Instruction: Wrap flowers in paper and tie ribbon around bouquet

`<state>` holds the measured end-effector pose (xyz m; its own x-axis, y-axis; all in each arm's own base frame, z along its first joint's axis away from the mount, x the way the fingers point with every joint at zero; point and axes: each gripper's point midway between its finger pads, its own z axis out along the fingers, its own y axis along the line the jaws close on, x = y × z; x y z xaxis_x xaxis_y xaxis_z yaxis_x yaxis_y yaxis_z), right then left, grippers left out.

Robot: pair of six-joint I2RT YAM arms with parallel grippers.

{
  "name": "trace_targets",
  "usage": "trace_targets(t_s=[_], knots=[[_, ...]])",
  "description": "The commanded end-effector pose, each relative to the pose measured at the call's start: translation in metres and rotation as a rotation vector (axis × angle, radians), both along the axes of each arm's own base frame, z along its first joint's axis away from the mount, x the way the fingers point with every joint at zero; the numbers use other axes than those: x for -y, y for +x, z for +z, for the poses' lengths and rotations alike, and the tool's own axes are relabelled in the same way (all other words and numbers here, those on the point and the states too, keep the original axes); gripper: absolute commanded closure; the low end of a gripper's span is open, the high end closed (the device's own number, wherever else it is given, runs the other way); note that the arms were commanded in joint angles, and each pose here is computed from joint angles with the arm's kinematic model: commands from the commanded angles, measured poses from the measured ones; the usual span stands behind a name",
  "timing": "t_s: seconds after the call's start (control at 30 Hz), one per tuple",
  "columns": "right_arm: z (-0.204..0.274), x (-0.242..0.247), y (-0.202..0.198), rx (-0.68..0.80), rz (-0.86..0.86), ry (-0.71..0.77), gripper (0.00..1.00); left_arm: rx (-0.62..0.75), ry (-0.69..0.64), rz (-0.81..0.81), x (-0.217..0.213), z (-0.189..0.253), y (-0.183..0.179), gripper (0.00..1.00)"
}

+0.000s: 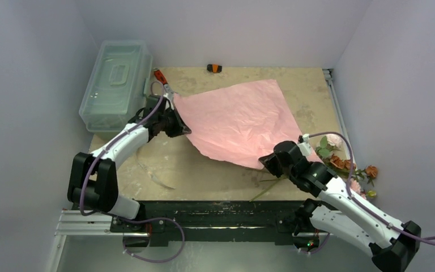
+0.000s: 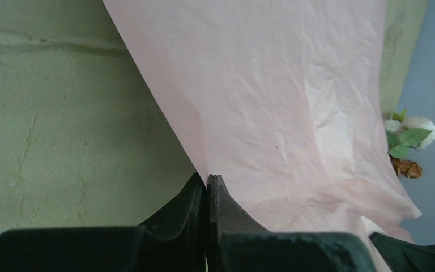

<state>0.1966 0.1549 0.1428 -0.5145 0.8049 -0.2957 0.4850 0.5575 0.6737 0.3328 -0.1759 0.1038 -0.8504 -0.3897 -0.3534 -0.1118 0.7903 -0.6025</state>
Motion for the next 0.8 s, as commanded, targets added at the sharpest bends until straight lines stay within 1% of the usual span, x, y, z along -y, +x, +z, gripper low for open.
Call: trace_targets(t_s=[0.0,0.07,0.17,0.23,0.33,0.47,0.6,0.7,0.77], knots=[[0.04,0.001,0.049,0.177,-0.035,-0.059,1.0,0.223,-0.014,0.092,-0.008,0.086,0.032,1.0],[0.043,0.005,0.066,0.193,-0.013,-0.122,1.0,0.266,0.024,0.132,-0.019,0.101,0.036,1.0],[0.047,0.015,0.09,0.202,0.005,-0.192,1.0,0.28,0.08,0.159,-0.031,0.109,0.03,1.0],[0.049,0.022,0.101,0.209,0.013,-0.243,1.0,0.264,0.096,0.156,-0.035,0.105,0.02,1.0],[0.049,0.025,0.107,0.199,0.036,-0.288,1.0,0.213,0.084,0.138,-0.035,0.09,0.001,1.0],[0.028,0.029,0.093,0.106,0.046,-0.303,1.0,0.148,0.093,0.125,-0.039,0.067,-0.029,1.0],[-0.007,0.023,0.066,-0.025,0.088,-0.252,1.0,0.077,0.145,0.101,-0.049,0.048,-0.057,1.0],[-0.03,0.021,0.044,-0.118,0.11,-0.211,1.0,0.035,0.15,0.08,-0.052,0.041,-0.075,1.0],[-0.041,0.027,0.03,-0.178,0.094,-0.218,1.0,0.025,0.14,0.063,-0.051,0.038,-0.085,1.0]])
